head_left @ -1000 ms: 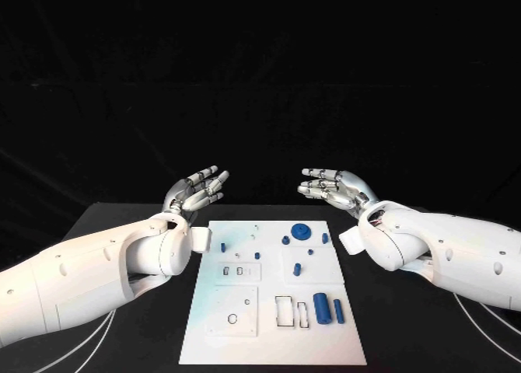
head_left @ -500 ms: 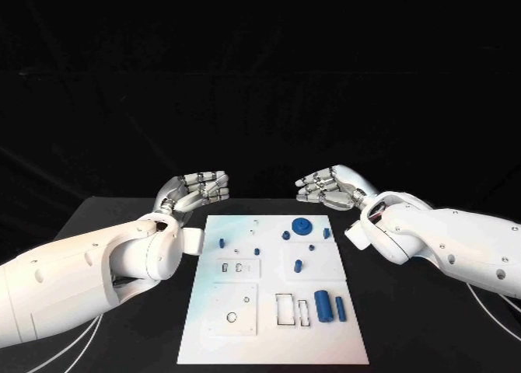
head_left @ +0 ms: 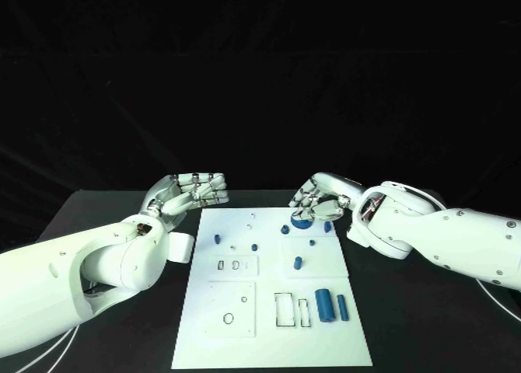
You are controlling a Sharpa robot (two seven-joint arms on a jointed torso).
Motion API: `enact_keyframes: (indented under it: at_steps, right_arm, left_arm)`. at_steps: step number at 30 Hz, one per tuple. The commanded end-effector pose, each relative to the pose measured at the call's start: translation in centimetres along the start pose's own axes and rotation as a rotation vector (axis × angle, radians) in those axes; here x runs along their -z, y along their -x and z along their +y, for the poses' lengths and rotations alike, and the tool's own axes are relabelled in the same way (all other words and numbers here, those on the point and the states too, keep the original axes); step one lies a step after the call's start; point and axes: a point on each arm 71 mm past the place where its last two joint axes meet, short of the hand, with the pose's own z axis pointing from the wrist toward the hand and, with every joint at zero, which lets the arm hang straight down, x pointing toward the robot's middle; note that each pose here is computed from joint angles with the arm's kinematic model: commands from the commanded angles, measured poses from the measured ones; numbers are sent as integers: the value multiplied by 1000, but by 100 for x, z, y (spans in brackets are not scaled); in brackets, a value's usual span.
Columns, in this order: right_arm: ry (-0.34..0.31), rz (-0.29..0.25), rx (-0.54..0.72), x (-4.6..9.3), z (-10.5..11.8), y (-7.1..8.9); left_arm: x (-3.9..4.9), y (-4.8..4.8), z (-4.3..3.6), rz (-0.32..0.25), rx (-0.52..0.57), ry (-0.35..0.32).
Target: Assemble the parts on the task board
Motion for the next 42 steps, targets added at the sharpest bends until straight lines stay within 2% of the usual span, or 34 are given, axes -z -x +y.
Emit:
enact_keyframes:
  at_steps: [1, 5, 15, 42]
  right_arm:
    - [-8, 38, 222, -12, 44, -20]
    - [1, 32, 289, -33, 102, -24]
    - [8, 35, 381, -112, 198, -66]
    - [-23, 75, 453, -268, 262, -180]
  left_arm:
    - [32, -96, -53, 61, 9, -11]
    - [64, -143, -83, 74, 14, -14]
    - [74, -165, -118, 68, 12, -14]
    - [98, -155, -166, 54, 23, -2]
